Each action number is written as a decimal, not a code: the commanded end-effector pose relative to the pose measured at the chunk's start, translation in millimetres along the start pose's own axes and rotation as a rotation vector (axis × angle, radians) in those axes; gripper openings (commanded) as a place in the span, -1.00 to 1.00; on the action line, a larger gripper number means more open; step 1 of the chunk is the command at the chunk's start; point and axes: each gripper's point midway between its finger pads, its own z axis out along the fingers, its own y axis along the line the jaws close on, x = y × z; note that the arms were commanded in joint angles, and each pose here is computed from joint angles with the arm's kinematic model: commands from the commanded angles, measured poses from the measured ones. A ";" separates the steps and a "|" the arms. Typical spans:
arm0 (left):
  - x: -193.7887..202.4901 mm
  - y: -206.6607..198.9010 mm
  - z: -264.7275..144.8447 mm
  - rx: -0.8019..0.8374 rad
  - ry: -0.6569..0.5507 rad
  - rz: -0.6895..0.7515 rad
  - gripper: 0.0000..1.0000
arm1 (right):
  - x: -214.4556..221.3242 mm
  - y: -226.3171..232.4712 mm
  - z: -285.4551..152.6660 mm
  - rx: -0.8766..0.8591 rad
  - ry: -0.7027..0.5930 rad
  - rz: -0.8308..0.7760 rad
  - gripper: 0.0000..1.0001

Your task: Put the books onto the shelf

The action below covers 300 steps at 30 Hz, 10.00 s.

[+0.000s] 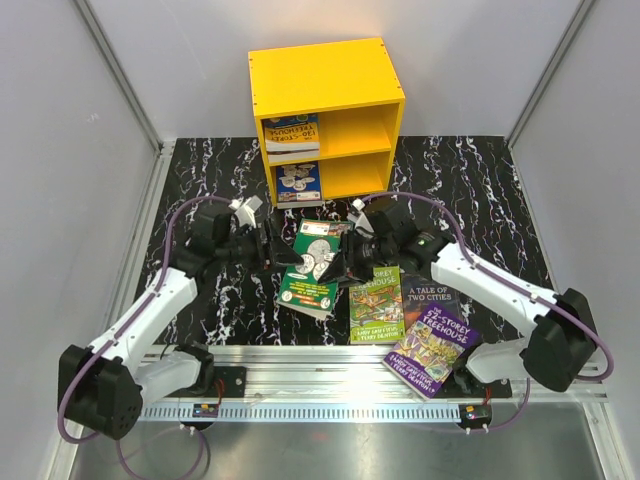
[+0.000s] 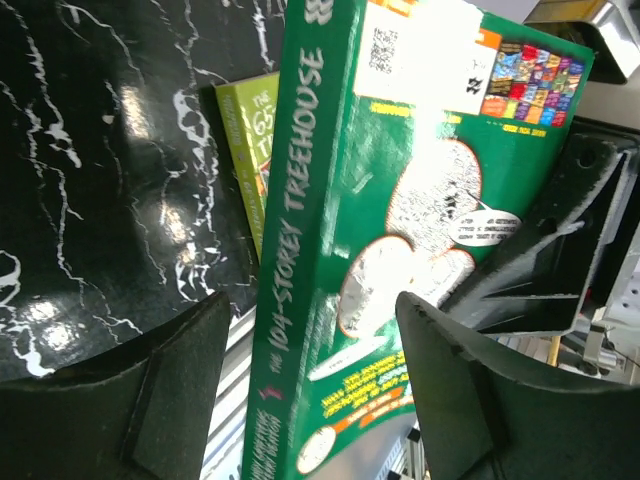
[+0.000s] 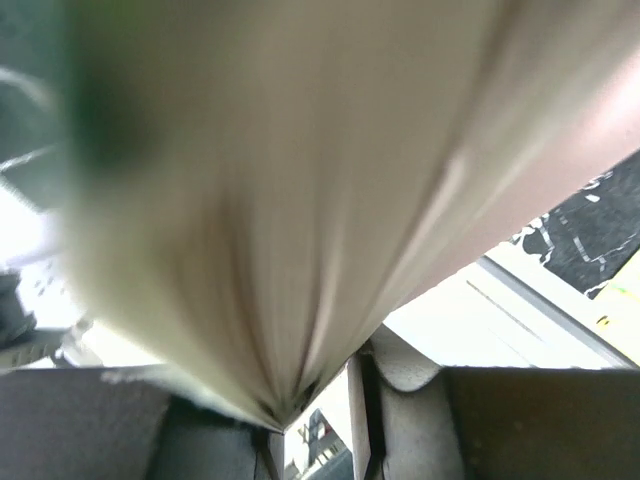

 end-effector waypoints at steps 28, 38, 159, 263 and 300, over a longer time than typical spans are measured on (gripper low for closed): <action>30.4 -61.4 -43.0 -0.114 -0.014 0.151 -1.00 | -44.9 0.6 -53.3 0.111 -0.214 -0.086 0.99; -0.8 -24.3 -51.4 -0.505 -0.104 0.282 -1.00 | -45.8 5.0 -77.4 0.203 -0.221 -0.026 1.00; -69.1 -160.5 2.5 0.248 -0.415 -0.169 -1.00 | -38.4 12.5 -105.0 -0.372 -0.247 0.391 0.19; 76.0 42.8 -123.9 -0.447 -0.323 -0.189 0.79 | -273.4 -77.6 111.4 -0.230 -0.347 0.369 1.00; 105.0 -3.9 154.7 -0.216 0.229 -0.017 0.72 | 12.7 -226.3 -69.9 0.384 -0.160 0.460 0.99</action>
